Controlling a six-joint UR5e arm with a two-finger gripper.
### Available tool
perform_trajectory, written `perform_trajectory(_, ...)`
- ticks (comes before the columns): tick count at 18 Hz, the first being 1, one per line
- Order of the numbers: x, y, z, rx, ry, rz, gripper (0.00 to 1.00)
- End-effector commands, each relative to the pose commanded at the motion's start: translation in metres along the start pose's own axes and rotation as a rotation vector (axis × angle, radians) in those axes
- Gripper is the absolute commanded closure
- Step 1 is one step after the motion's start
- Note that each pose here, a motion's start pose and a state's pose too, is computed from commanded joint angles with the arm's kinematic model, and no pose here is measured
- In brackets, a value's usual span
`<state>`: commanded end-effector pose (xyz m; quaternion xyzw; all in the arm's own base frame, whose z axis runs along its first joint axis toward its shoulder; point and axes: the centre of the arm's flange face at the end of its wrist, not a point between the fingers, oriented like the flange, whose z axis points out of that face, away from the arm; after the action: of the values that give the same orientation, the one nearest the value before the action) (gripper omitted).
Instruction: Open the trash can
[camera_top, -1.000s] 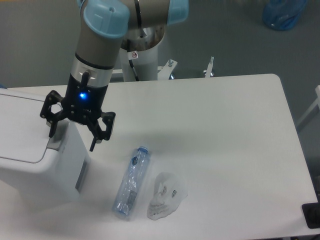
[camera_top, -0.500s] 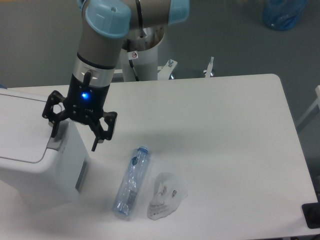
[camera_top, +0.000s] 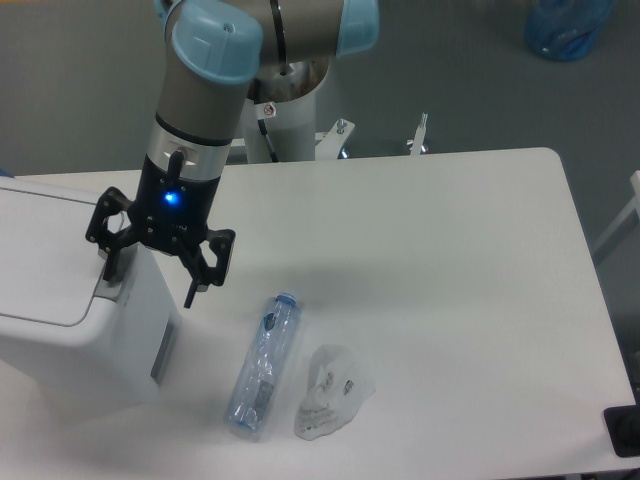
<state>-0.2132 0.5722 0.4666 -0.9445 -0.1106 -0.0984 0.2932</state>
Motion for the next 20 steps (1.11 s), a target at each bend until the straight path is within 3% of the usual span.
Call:
perform_trajectory(16, -0.015, -0.002, -0.01, 0.02, -0.019, -0.005, 0.0)
perform_trajectory(20, -0.037, -0.001, -0.024, 0.035, -0.048, 0.06, 0.0)
